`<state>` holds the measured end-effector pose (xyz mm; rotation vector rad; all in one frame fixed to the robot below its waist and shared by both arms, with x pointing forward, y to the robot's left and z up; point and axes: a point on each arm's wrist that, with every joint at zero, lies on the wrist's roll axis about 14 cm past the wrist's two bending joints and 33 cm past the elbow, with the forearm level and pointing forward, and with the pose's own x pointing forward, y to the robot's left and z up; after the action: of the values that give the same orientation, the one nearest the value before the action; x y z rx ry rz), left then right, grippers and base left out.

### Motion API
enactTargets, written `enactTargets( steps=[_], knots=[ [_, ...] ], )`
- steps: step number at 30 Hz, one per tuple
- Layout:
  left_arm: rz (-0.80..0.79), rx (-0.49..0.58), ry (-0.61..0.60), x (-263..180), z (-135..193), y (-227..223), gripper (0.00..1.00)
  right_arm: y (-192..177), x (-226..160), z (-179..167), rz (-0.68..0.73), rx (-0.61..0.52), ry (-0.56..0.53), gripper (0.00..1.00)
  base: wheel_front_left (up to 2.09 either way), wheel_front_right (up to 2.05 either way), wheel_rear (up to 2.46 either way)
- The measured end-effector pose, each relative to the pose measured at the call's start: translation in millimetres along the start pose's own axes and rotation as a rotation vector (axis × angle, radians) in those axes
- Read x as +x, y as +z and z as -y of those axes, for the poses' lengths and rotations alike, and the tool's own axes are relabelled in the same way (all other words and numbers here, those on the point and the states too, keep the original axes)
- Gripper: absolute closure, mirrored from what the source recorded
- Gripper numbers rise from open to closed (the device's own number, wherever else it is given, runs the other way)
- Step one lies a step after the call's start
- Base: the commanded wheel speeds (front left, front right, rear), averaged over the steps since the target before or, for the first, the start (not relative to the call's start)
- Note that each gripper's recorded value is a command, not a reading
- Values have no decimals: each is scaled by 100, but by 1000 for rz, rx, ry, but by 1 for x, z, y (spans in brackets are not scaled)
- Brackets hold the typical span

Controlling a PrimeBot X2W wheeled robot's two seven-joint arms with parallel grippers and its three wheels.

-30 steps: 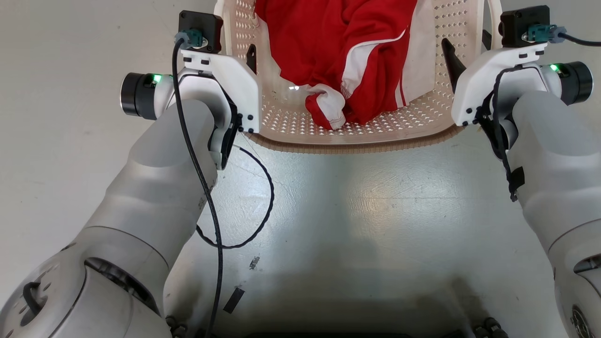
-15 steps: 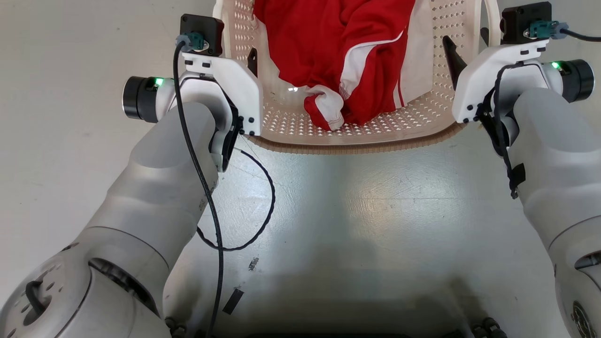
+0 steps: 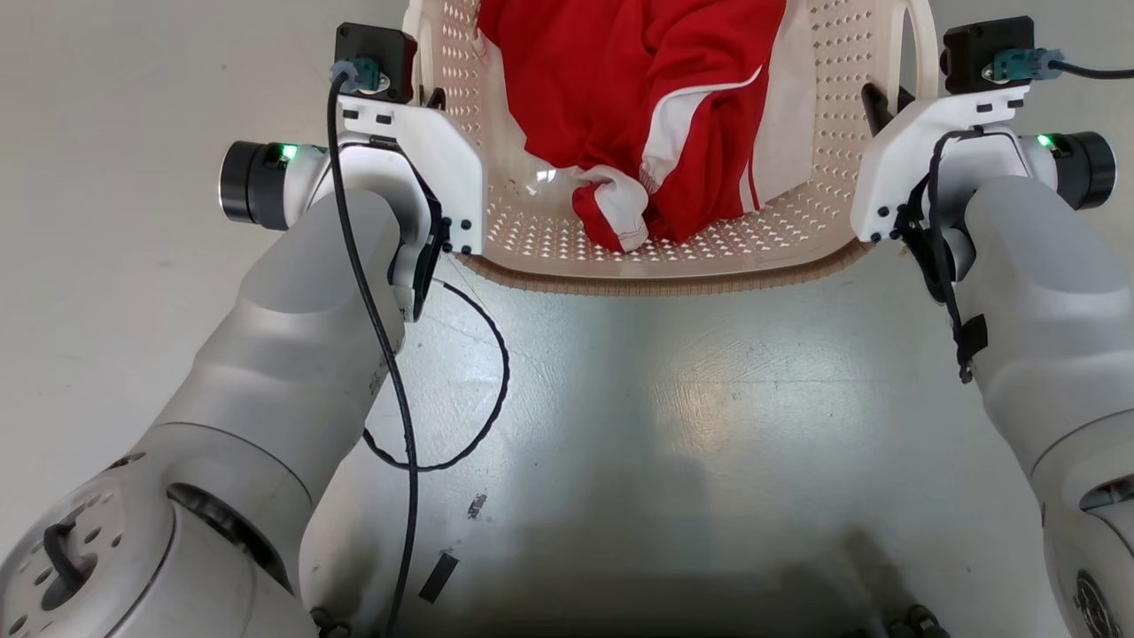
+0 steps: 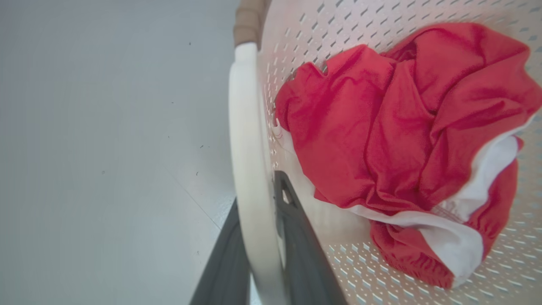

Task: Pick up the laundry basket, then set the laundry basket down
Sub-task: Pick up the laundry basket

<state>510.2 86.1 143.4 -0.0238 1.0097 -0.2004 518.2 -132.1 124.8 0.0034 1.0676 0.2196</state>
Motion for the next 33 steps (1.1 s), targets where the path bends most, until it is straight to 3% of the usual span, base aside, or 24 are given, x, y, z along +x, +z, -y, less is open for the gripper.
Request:
enactTargets(
  steps=[15, 33],
  knots=[
    [-12, -5, 8, -38, 3, 1, 100, 0, -38, -13, -51, -19, 15, 100, 0, 0, 0],
    [-10, -14, -2, -127, 22, -20, 100, -29, -139, -33, -85, -3, 34, 100, 0, 0, 0]
  ],
)
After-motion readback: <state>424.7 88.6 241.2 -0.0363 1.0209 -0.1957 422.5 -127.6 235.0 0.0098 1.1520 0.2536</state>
